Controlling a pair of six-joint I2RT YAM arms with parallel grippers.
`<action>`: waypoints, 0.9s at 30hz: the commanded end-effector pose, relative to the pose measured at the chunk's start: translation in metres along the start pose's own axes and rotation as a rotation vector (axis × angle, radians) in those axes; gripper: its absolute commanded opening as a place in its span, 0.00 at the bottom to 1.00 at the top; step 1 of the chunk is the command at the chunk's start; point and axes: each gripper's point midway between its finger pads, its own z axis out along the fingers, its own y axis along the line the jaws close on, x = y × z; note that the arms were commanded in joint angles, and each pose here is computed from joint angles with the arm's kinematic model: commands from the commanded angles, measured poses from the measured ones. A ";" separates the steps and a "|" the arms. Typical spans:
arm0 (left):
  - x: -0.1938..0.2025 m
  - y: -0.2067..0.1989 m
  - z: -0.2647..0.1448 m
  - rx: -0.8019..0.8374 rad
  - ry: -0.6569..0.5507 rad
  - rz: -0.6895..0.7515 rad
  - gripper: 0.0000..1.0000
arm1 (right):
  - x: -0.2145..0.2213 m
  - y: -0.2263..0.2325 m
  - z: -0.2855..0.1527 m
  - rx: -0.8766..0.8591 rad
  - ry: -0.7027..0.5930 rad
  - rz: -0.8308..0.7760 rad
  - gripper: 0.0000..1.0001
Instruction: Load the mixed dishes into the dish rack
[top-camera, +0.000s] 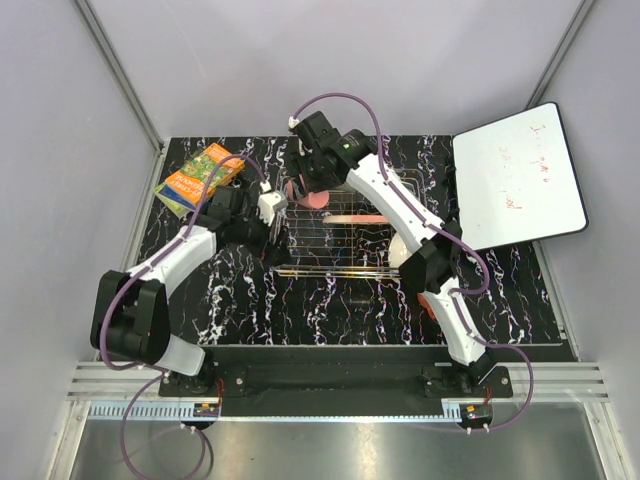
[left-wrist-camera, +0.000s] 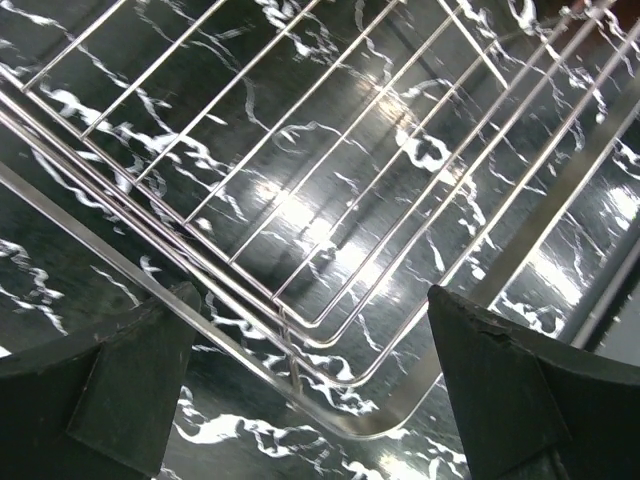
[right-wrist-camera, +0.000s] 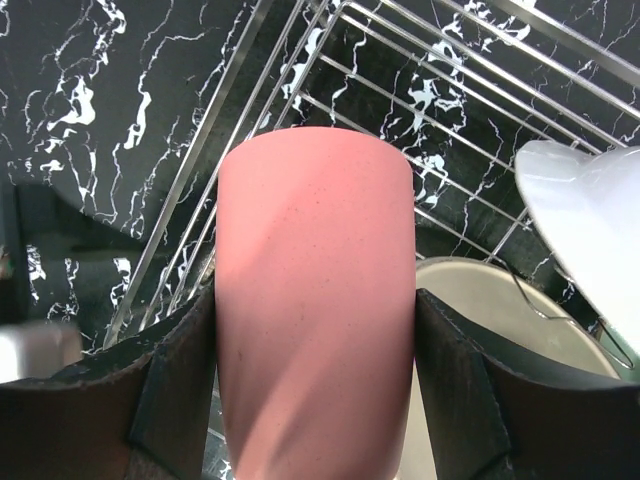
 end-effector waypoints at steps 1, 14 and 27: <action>0.002 -0.039 -0.012 0.080 -0.002 0.061 0.99 | -0.013 0.003 -0.006 -0.005 -0.054 -0.008 0.00; 0.007 -0.039 -0.041 -0.043 0.042 0.151 0.99 | 0.010 0.002 0.018 0.002 0.034 -0.022 0.00; -0.075 0.027 -0.119 -0.197 -0.237 0.053 0.99 | 0.037 0.012 0.060 0.022 0.110 -0.074 0.00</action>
